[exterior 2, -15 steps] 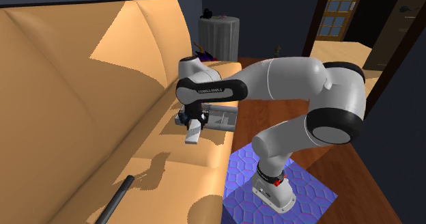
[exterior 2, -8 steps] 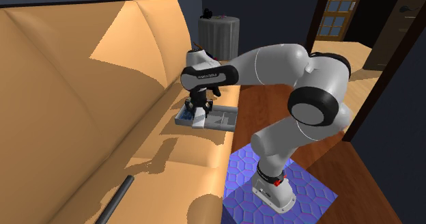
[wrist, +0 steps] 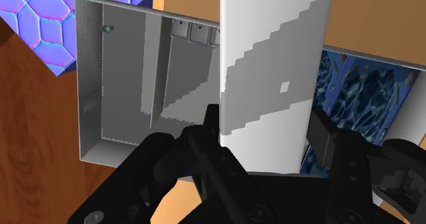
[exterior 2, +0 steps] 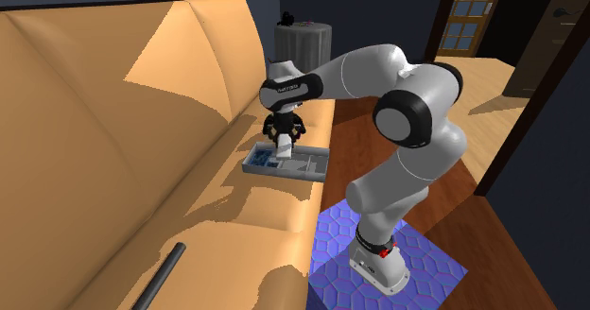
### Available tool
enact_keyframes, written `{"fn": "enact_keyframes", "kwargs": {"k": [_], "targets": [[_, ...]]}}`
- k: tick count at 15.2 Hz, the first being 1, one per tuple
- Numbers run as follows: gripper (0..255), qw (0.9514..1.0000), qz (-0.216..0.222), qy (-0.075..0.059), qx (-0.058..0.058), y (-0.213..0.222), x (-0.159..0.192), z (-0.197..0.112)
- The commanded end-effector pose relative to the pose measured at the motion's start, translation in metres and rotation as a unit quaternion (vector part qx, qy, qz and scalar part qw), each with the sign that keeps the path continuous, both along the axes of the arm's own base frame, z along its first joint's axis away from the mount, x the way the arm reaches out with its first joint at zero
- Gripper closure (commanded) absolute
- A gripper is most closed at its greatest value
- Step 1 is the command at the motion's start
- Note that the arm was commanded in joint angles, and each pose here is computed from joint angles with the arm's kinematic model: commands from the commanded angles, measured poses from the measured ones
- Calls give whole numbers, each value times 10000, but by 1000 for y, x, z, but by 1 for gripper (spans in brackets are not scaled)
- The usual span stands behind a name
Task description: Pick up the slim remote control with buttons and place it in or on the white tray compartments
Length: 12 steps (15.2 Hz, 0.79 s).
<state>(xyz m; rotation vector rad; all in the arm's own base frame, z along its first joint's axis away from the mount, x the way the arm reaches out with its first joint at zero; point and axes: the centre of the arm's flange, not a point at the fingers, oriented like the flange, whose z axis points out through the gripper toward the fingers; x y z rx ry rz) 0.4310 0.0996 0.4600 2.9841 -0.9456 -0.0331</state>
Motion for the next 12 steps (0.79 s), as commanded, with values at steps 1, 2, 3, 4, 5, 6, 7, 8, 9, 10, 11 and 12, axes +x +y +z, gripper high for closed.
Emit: {"fn": "enact_keyframes", "kwargs": {"k": [1,2,3,4,5,6,7,8,9,10,11,12], "targets": [[255,10000,4,-3,-2,-18,19,0],[255,10000,4,-3,-2,-29,29,0],[255,10000,4,-3,-2,-29,29,-5],[255,10000,4,-3,-2,-29,29,-10],[255,10000,4,-3,-2,-29,29,-16],[255,10000,4,-3,-2,-29,29,-21],[255,10000,4,-3,-2,-29,29,-26],[255,10000,4,-3,-2,-29,29,-31],[255,10000,4,-3,-2,-29,29,-37],[255,10000,4,-3,-2,-29,29,-42],[255,10000,4,-3,-2,-29,29,-47],[255,10000,4,-3,-2,-29,29,-52]]}}
